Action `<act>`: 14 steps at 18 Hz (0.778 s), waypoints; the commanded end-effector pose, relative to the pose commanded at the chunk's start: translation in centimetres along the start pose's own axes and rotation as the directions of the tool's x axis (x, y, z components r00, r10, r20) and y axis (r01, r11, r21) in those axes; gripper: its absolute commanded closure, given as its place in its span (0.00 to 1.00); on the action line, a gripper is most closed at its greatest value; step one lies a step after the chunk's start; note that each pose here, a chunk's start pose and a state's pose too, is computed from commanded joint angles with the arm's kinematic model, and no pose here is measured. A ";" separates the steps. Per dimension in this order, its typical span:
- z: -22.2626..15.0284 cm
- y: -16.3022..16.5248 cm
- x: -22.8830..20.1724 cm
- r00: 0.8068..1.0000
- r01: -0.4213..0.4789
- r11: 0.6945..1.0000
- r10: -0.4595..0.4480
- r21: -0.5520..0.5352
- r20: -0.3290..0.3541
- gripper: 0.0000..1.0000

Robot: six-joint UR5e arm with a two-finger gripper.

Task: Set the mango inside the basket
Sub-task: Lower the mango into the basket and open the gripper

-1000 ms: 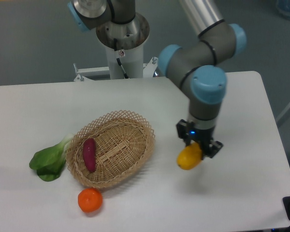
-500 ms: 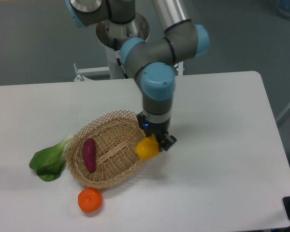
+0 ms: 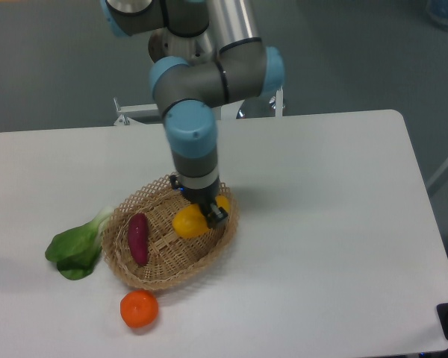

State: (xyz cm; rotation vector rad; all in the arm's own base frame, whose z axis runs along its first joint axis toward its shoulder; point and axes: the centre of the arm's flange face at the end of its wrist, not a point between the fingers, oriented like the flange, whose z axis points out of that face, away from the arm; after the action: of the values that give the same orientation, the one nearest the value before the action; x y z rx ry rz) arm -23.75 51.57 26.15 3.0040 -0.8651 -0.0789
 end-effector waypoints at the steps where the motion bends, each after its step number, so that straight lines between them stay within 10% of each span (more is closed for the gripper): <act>1: 0.1 -0.5 0.3 1.000 -0.011 1.000 0.011 0.000 -0.001 0.31; 6: -0.3 -0.9 0.7 1.000 -0.018 1.000 0.018 0.002 0.003 0.00; 14: -0.6 1.4 -0.8 0.998 0.058 0.998 -0.058 0.001 0.005 0.00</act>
State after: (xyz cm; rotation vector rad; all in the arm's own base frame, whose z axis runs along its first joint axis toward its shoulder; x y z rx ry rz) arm -25.09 50.83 26.80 3.0312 -0.7782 -0.0866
